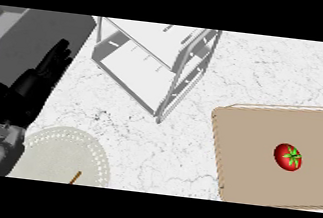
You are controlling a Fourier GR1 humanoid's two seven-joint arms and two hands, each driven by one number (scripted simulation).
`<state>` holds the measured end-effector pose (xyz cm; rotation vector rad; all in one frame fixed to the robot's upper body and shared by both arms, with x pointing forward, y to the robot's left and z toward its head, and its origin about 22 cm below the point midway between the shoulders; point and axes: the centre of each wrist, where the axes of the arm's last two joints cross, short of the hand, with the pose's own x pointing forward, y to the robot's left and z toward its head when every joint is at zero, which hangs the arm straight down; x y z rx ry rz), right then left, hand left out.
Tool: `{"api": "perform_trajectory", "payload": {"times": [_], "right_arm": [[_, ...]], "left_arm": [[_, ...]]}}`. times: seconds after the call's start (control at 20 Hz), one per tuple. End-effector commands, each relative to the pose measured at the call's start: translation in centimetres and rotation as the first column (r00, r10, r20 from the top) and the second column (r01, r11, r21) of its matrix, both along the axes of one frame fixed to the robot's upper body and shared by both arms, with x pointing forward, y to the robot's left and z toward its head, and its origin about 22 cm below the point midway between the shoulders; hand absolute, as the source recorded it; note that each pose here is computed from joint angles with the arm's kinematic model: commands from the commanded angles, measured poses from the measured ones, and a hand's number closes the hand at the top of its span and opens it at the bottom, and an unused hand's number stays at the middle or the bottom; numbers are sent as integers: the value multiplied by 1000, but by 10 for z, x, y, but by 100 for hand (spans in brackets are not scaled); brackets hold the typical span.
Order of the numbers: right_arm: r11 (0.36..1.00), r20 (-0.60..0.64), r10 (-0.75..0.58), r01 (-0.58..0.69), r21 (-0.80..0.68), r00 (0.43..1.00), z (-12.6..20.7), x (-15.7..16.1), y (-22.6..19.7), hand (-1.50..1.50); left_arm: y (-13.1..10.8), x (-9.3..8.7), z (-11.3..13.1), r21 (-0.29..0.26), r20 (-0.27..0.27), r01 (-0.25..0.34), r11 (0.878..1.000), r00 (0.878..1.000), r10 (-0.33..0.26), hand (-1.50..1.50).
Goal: Pick the tomato from the tray and place it in the tiered basket
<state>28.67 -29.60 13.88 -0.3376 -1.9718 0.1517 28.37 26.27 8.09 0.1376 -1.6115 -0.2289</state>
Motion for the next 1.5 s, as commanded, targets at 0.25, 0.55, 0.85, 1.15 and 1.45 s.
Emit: {"api": "perform_trajectory", "payload": {"times": [0.25,0.55,0.85,1.15,1.45], "right_arm": [[940,-392,-64,187,284,918,-71,20,19,-150],[931,-294,-117,208,300,949,-112,28,48,-150],[979,-283,-203,200,-39,937,-41,7,14,-150],[833,-498,-376,50,-551,781,-13,-2,-23,-150],[623,-606,-496,-232,-747,622,35,-9,-18,-150]], "left_arm": [[-14,-14,-50,-55,-30,104,993,994,-106,0],[-33,-41,-96,-128,-95,130,983,985,-142,0],[-32,-23,-89,-139,-106,108,984,987,-123,0],[-30,-26,-103,-118,-111,86,989,989,-100,0],[-19,-22,-99,-115,-115,105,988,986,-118,0]]}}
